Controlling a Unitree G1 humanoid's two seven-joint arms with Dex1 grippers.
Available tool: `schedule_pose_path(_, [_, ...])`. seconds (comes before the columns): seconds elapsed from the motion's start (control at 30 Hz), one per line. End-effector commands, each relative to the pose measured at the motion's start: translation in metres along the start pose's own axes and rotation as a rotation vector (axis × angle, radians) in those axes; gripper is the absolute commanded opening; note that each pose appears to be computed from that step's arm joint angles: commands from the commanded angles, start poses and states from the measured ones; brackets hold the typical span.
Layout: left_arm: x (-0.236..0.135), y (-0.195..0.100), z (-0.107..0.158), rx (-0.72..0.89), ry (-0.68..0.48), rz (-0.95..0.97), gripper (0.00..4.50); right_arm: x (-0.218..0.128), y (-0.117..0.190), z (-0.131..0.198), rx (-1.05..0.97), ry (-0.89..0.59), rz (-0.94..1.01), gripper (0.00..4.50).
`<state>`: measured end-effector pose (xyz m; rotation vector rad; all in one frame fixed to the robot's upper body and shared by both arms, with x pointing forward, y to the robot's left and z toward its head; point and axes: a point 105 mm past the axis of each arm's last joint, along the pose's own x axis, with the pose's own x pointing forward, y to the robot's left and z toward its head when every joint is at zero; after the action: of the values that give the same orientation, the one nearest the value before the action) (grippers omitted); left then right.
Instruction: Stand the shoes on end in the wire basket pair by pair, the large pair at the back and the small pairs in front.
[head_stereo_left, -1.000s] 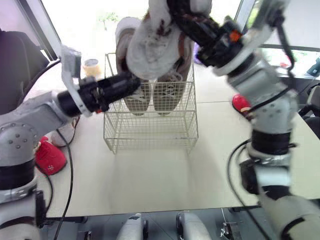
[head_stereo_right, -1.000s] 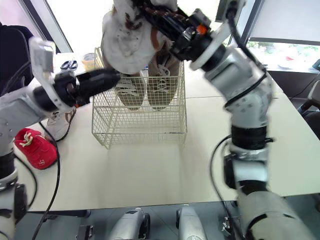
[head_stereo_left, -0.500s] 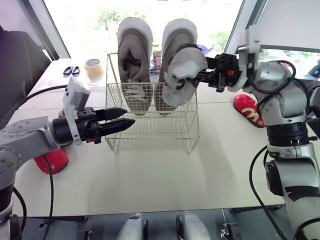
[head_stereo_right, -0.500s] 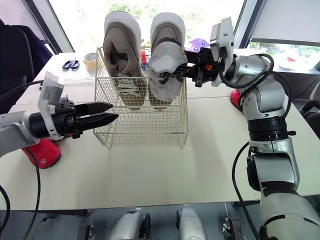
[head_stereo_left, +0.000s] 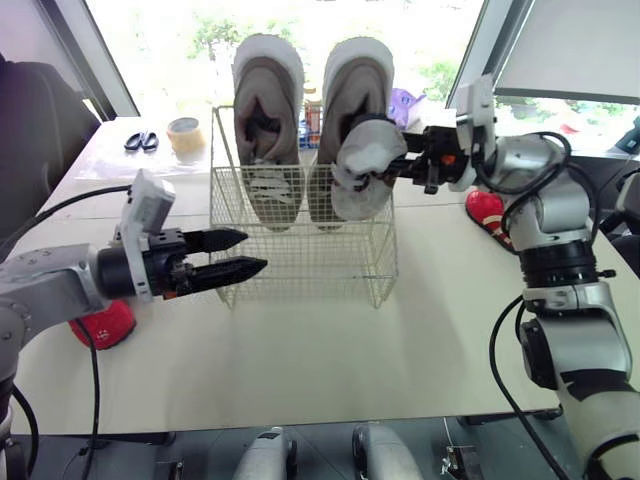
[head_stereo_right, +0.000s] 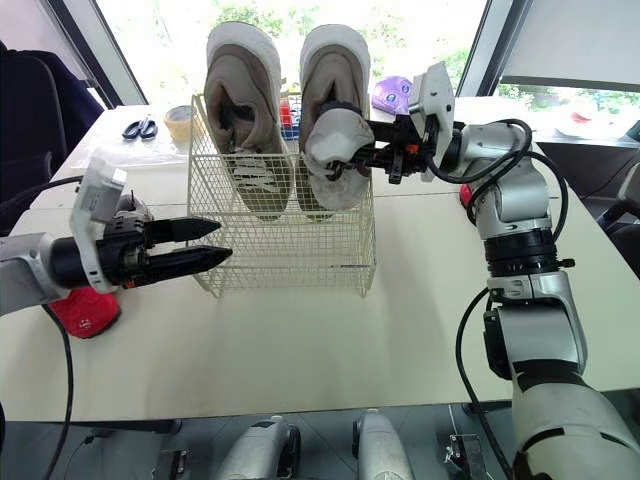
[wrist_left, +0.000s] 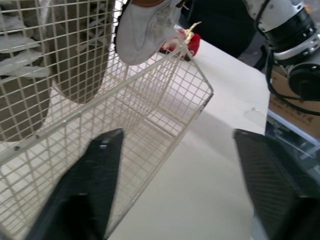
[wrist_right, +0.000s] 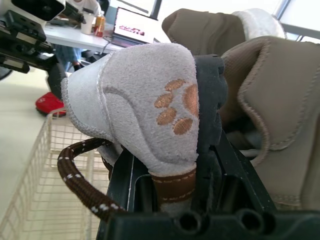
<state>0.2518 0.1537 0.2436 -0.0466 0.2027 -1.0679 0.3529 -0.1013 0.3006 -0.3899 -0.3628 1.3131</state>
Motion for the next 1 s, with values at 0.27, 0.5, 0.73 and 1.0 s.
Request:
schedule_pose_path(0.27, [-0.003,0.007,0.010,0.041,-0.028,0.045,4.50,0.004,0.021,-0.011,0.001,0.013,0.072,2.63])
schedule_pose_path(0.5, [-0.007,0.013,0.006,0.022,-0.021,0.065,4.50,-0.009,0.024,-0.002,-0.003,0.059,0.069,4.41])
schedule_pose_path(0.73, [-0.011,0.022,0.001,-0.002,-0.015,0.080,4.50,-0.020,0.034,0.032,-0.006,0.045,0.079,4.41])
schedule_pose_path(1.0, [-0.013,0.030,-0.001,-0.010,-0.013,0.093,4.50,-0.030,0.035,0.049,-0.034,0.089,0.035,4.41])
